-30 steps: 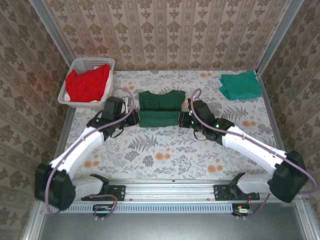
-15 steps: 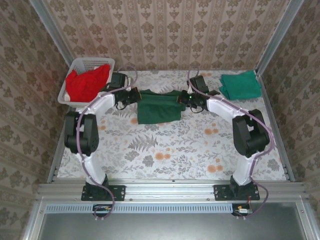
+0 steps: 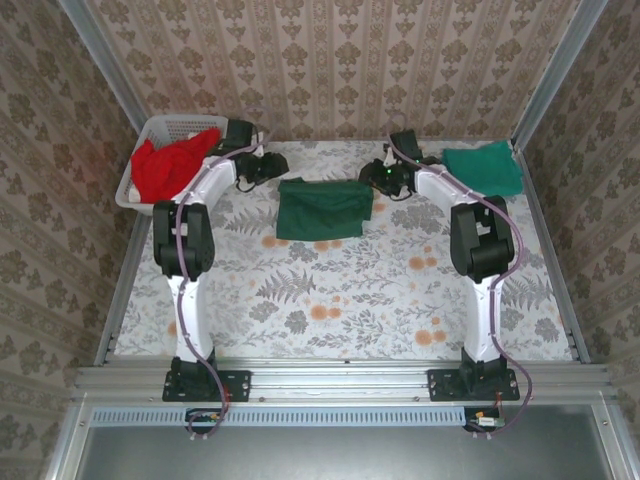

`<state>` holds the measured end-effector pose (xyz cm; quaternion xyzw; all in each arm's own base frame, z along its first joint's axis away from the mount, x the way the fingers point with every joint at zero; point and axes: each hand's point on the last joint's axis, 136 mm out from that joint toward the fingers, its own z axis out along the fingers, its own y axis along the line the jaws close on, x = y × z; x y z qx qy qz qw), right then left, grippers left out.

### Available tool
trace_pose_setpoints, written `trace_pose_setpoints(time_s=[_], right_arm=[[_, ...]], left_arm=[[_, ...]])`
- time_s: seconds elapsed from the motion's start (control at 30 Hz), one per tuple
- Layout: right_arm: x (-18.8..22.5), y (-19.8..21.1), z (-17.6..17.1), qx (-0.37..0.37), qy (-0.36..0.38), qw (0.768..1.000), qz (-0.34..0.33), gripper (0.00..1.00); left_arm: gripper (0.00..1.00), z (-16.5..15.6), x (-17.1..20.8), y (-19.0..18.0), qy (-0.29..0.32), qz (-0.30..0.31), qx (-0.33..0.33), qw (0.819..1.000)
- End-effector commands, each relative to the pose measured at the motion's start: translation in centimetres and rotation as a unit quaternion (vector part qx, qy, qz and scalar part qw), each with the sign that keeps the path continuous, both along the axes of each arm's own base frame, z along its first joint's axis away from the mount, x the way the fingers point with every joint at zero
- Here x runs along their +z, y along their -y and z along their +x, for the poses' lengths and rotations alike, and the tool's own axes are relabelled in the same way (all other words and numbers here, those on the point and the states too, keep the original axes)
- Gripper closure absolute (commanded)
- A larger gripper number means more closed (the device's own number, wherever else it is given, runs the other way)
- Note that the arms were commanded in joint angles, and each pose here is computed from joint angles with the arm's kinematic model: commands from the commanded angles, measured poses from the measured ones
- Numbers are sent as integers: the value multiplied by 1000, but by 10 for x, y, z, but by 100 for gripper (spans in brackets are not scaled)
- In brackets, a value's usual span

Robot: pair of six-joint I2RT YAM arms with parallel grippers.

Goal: Fold and stack the t-shirts

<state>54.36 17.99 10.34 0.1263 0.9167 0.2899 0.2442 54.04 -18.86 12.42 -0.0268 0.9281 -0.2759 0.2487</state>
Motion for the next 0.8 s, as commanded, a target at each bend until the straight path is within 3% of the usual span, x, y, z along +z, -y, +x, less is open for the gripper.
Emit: trace_pose_setpoints(time_s=[0.0,0.13,0.2,0.33,0.4,0.6,0.77], right_arm=[[33,9,-9,3,22,999,-31,39],[46,-1,-34,22,57,996,-60,35],[40,-14,-45,47,62,994,-75,41],[22,-43,-54,95,53,993,-56,65],[18,-56,-54,111,50,992,-43,67],[-5,-54,-29,97,29,992,-78,67],[-12,-47,4,92,48,989,-103,65]], left_arm=[[39,-16,17,-13,17,27,-4,999],[32,-40,17,-27,42,72,-7,996],[34,-51,17,-25,62,83,-24,994],[47,-65,11,3,73,38,-90,993],[48,-66,6,20,67,14,-118,991],[50,-37,-12,44,46,-9,-139,989],[49,-2,-22,41,48,26,-120,991]])
